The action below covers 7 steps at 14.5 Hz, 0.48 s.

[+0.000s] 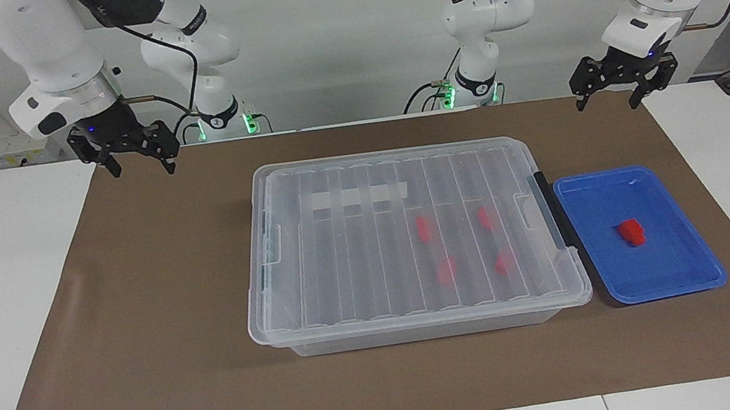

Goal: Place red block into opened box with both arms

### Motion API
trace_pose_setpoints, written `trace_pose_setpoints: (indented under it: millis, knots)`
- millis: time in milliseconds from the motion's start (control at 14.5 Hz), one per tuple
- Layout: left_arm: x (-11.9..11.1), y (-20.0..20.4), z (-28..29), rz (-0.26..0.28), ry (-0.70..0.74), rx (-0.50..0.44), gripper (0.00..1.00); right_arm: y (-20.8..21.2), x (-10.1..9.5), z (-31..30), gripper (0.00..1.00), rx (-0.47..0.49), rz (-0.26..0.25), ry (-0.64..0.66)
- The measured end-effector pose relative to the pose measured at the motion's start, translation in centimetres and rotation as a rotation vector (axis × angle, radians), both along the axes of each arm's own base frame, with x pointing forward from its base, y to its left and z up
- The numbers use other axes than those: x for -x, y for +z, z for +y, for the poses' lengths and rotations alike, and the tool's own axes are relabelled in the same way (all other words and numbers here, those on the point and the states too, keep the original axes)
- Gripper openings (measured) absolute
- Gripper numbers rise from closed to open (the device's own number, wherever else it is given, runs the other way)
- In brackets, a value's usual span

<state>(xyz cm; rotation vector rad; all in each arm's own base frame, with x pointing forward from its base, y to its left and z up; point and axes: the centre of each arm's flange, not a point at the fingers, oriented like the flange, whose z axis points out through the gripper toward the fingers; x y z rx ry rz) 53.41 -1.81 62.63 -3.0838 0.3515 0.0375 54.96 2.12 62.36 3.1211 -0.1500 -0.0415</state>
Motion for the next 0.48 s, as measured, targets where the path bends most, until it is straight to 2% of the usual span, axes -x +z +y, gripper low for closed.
trace_pose_setpoints:
  millis: [345,484]
  knots:
    - [0.0,0.0,0.0,0.0,0.0,0.0,1.0,0.02,-0.01,0.08,1.0,0.0,-0.001,0.002]
    - [0.0,0.0,0.0,0.0,0.0,0.0,1.0,0.02,-0.18,0.41,1.0,0.0,-0.017,0.008]
